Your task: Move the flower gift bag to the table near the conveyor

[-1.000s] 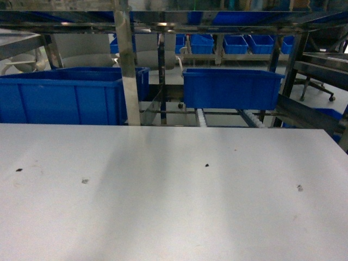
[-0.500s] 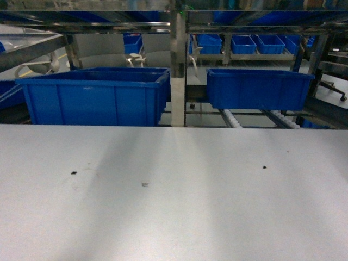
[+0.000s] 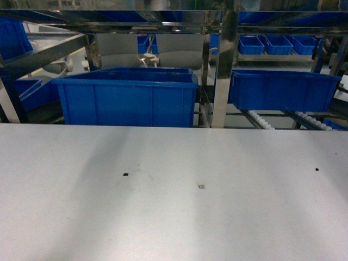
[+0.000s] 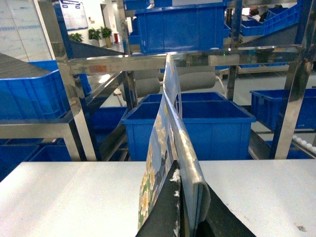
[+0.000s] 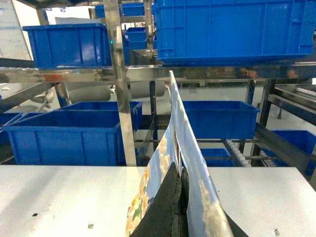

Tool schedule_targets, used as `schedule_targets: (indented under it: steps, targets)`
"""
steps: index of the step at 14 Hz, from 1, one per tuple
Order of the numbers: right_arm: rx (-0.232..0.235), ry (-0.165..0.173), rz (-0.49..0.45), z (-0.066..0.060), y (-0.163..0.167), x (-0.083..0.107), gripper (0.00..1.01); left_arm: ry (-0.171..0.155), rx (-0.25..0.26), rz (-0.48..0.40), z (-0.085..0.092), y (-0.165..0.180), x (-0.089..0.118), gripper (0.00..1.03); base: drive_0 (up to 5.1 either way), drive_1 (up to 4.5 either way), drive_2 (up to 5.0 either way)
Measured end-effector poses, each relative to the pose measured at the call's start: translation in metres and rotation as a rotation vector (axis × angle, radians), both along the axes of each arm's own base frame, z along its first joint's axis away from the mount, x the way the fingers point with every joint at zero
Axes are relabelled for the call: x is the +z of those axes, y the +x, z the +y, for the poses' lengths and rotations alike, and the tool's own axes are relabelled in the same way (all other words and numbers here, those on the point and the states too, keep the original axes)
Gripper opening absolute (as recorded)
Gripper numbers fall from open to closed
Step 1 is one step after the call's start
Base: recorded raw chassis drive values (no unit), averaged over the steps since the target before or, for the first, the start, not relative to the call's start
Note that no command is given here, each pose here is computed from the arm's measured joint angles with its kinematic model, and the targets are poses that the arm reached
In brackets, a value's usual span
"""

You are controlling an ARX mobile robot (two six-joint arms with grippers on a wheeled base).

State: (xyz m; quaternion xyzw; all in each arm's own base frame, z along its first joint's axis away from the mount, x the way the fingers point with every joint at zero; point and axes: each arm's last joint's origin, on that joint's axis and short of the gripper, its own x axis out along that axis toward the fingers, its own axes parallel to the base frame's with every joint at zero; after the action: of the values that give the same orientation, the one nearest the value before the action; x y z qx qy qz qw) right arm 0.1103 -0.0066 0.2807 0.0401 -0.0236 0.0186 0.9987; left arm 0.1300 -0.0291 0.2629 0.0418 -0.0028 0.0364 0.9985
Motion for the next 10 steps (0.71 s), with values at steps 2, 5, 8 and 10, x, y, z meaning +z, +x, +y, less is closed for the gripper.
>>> schedule_targets:
  steps: [2, 5, 8, 10]
  targets:
    - [-0.001, 0.000, 0.001, 0.0000, -0.0001, -0.0001, 0.02, 0.000, -0.006, 0.001, -0.0002, 0.0000, -0.0001, 0.02, 0.0, 3.84, -3.8]
    - [-0.002, 0.000, -0.003, 0.0000, -0.0008, 0.0001, 0.02, -0.001, -0.006, -0.002, -0.0001, -0.0002, 0.0002, 0.02, 0.0, 4.37, -4.3]
    - [-0.003, 0.000, -0.004, 0.0000, -0.0009, 0.0002, 0.02, 0.000, -0.006, 0.000, -0.0002, 0.0000, 0.0000, 0.02, 0.0, 4.34, -4.3]
    - [-0.003, 0.000, -0.001, -0.0001, -0.0002, 0.0000, 0.02, 0.000, -0.006, 0.000, -0.0002, 0.0000, 0.0000, 0.02, 0.0, 2.14, -2.2]
